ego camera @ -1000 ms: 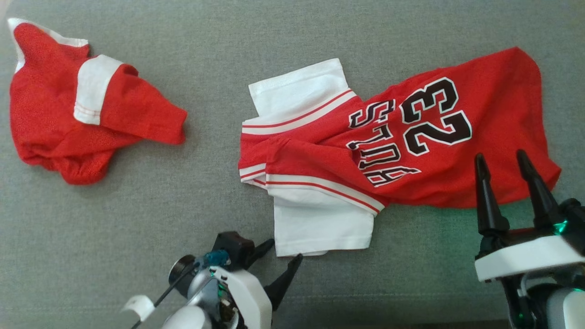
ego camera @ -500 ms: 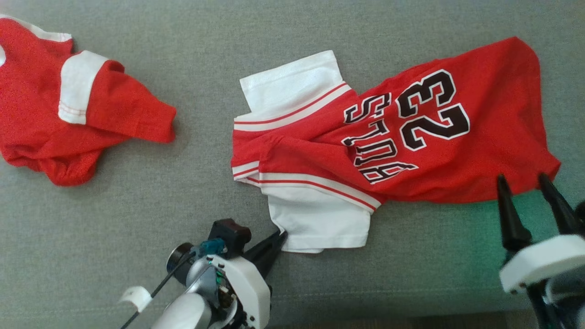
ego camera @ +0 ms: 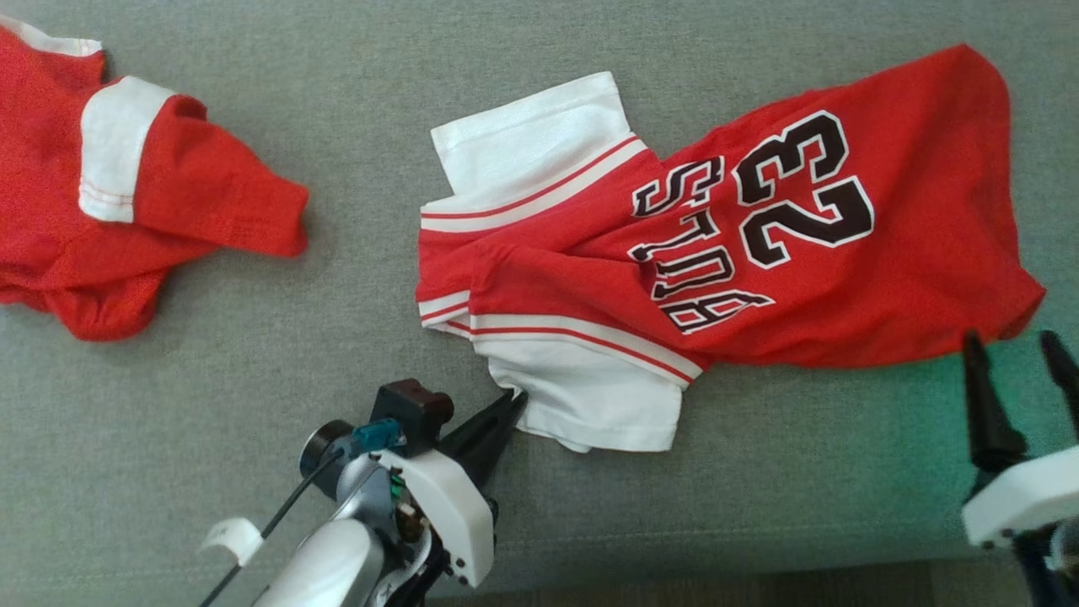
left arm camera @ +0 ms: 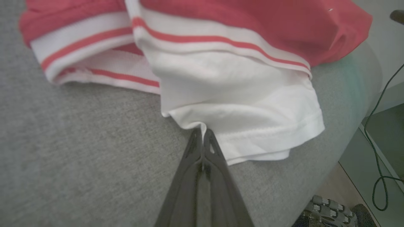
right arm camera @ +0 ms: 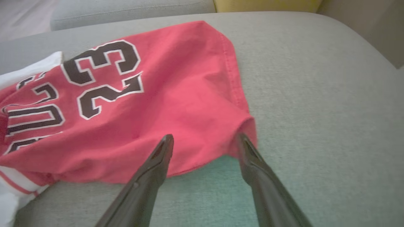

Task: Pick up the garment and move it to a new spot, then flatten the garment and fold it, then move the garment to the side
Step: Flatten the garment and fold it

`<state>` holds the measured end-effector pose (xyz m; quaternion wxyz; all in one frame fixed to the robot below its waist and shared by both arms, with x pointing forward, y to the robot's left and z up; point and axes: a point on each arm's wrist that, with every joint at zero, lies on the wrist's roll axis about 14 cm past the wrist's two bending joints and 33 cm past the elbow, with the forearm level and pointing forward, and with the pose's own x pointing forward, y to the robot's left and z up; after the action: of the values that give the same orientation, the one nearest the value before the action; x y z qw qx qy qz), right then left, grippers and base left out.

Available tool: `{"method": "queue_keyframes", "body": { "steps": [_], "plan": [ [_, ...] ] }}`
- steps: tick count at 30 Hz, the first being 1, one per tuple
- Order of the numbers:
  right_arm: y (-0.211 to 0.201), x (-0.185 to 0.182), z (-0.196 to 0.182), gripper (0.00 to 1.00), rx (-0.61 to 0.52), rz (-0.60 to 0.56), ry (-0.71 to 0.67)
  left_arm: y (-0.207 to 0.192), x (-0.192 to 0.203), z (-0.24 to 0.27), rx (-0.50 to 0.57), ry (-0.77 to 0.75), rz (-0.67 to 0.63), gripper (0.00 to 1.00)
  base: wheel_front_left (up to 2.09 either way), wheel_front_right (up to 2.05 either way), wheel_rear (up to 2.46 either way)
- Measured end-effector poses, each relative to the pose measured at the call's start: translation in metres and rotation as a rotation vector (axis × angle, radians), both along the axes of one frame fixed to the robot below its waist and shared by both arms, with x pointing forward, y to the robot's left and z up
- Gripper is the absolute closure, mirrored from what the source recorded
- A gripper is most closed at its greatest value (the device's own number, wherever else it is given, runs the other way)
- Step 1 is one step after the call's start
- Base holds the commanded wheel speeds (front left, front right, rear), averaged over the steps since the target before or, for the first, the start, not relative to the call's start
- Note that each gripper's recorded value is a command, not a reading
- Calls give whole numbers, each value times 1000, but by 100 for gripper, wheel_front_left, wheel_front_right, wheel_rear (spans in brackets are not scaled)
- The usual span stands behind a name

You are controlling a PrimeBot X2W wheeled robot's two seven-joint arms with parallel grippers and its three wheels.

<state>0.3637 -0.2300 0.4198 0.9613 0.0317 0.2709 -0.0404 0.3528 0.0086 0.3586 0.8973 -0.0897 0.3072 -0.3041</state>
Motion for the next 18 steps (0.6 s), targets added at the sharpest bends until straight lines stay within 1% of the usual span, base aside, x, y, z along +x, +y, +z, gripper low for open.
{"method": "queue_keyframes", "body": {
  "steps": [2, 4, 7, 14, 18],
  "plan": [
    [-11, -3, 1, 0, -14, -29, -2, 0, 2, 1, -1, -7, 2, 100, 0, 0, 0],
    [-16, -1, 8, 0, -27, -44, -39, 0, 4, 1, 0, -12, 0, 100, 0, 0, 0],
    [-24, -4, 10, 0, -40, -67, -44, 0, 7, 2, 1, -18, 7, 100, 0, 0, 0],
    [-43, -13, 1, 0, -56, -124, -9, 1, 11, 3, 0, -25, 12, 100, 0, 0, 0],
    [-46, -19, -11, 0, -47, -138, 30, 1, 13, 3, 1, -29, 13, 100, 0, 0, 0]
  ]
}}
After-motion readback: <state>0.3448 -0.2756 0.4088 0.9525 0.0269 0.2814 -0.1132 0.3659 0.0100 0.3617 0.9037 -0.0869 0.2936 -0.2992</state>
